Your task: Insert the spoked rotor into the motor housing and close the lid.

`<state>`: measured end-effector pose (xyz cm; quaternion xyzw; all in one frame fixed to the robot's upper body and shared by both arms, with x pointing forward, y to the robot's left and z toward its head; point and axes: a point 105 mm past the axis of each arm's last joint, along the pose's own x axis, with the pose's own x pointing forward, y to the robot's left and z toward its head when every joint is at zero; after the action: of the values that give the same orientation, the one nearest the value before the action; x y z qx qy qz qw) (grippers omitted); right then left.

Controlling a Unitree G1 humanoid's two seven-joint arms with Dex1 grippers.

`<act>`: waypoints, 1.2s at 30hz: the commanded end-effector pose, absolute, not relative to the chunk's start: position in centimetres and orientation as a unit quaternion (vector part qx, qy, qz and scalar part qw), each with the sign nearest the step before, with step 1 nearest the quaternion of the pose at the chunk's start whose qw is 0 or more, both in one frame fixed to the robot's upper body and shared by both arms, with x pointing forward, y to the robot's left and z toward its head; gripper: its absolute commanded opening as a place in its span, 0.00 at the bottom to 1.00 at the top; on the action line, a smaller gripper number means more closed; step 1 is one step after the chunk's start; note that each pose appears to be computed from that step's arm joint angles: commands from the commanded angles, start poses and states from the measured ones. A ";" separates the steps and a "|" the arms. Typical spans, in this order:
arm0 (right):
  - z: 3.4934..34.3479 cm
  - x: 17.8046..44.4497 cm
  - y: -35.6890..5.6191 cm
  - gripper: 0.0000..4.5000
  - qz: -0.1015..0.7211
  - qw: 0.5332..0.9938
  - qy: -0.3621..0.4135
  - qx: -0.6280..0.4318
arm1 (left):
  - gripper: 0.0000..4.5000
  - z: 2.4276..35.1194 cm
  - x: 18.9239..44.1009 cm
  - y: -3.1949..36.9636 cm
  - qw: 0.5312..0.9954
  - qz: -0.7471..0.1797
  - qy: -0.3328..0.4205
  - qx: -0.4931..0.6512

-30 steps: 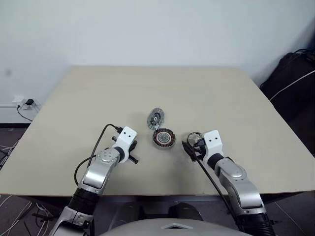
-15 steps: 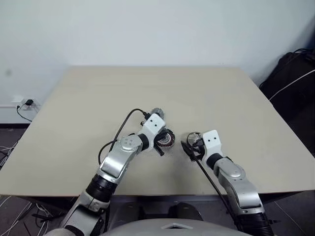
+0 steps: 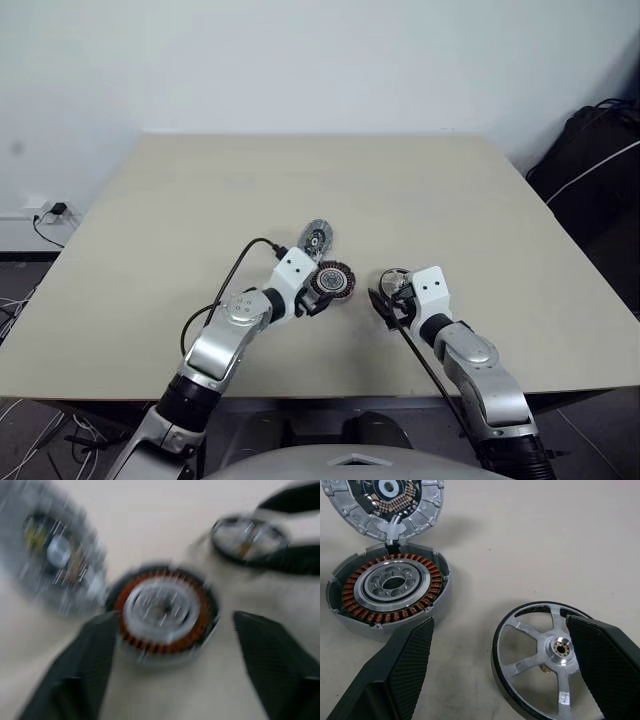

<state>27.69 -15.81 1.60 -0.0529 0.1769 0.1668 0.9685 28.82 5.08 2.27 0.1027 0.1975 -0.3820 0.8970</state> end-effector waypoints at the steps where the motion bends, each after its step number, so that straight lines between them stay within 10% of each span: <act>1: 3.0 28.3 -15.7 1.00 0.168 0.973 0.148 -0.056 | 0.87 3.1 29.1 6.7 0.914 -0.345 0.182 0.110; 12: 3.0 28.9 -14.8 1.00 0.189 0.969 0.147 -0.059 | 0.87 1.0 30.8 11.5 0.954 -0.201 0.193 0.111; 33: 3.1 28.6 -14.9 1.00 0.179 0.972 0.144 -0.054 | 0.87 -1.2 31.3 10.4 0.935 -0.232 0.241 0.119; 36: 3.1 28.6 -15.0 1.00 0.178 0.972 0.145 -0.054 | 0.67 -1.2 31.0 10.3 0.933 -0.234 0.244 0.121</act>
<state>28.06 -15.10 1.29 -0.0526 0.1804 0.1793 0.9657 30.54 10.45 -2.27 0.1115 0.2611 -0.2328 0.9302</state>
